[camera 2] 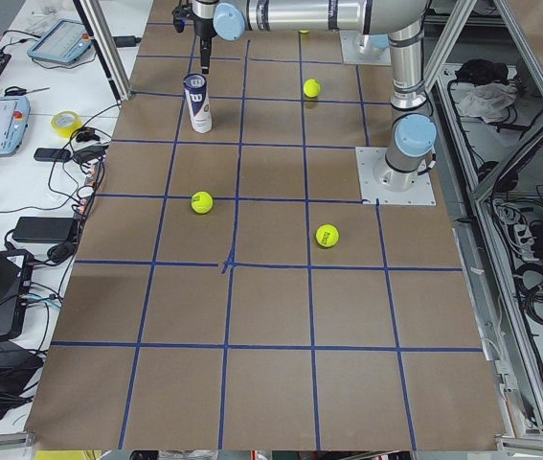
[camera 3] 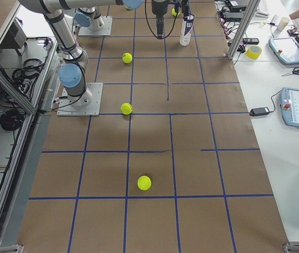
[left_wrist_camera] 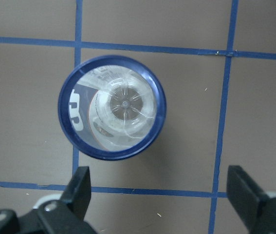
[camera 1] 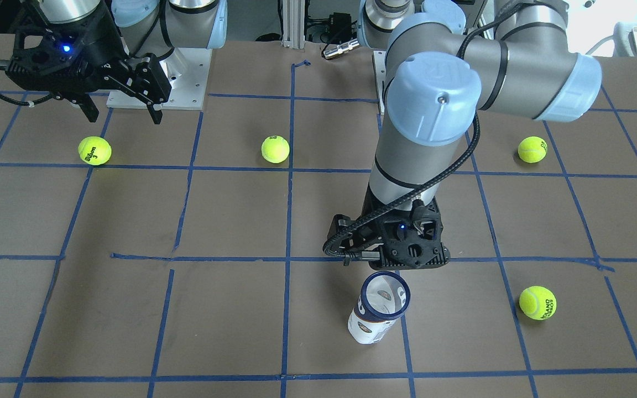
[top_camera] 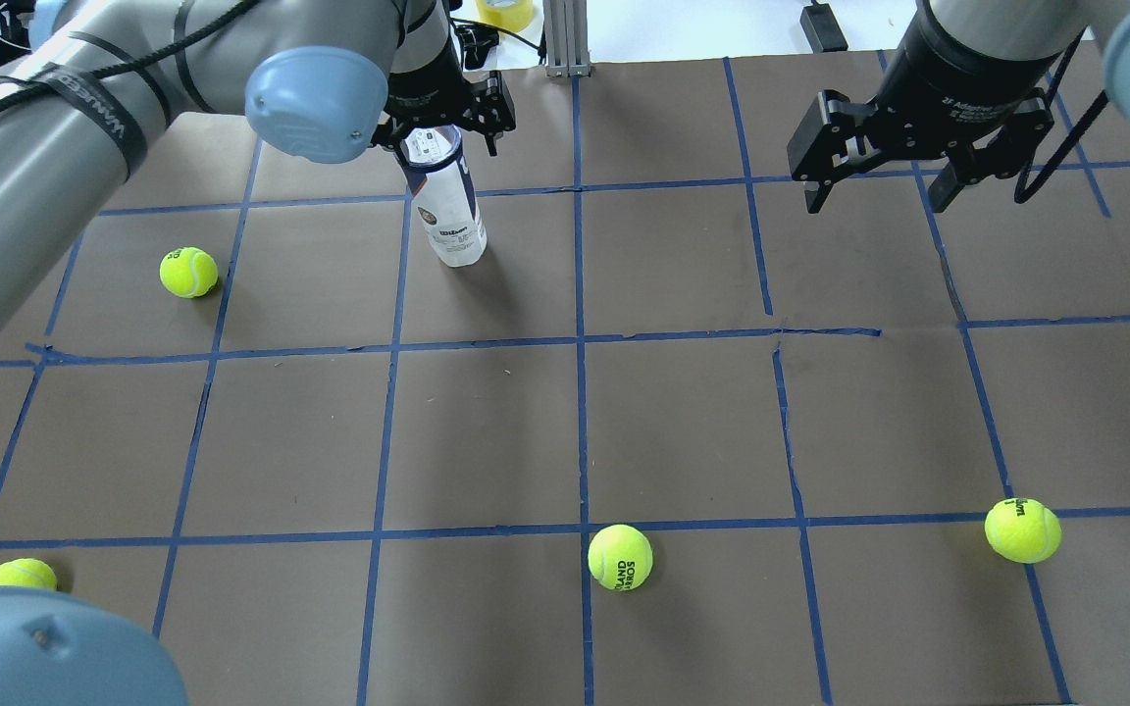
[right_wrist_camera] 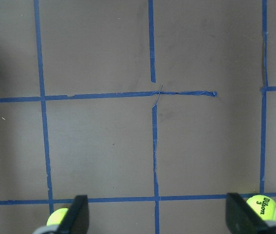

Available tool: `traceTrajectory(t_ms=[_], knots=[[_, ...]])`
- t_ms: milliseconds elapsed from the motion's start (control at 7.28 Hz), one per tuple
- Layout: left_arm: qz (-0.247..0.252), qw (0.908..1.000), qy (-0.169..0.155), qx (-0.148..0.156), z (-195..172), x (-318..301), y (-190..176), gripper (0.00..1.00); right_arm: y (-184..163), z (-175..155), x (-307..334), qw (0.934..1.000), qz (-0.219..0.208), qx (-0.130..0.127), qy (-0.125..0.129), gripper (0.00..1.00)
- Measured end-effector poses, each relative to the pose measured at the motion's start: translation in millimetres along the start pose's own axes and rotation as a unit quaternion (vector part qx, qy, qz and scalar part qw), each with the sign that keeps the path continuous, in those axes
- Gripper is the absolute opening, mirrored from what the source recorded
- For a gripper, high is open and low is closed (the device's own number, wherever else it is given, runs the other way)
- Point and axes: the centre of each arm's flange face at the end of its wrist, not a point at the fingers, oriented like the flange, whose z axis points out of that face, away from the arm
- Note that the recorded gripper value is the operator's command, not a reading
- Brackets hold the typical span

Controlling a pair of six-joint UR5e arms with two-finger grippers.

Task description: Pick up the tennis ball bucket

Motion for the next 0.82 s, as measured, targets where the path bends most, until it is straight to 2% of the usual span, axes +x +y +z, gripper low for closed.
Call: traceTrajectory(t_ms=[137, 412, 824], knots=[[0.008, 0.9999, 0.001, -0.008, -21, -26, -3, 1.0, 0, 0, 0, 1.0, 0.0, 0.0, 0.0, 1.0], [0.015, 0.9991, 0.023, -0.032, -50, -89, 1, 1.0, -1, -1, -1, 1.0, 0.002, 0.003, -0.001, 1.0], [0.008, 0.9982, 0.031, -0.051, -67, -146, 30, 1.0, -3, -9, -4, 0.9999, 0.004, 0.014, -0.007, 1.0]])
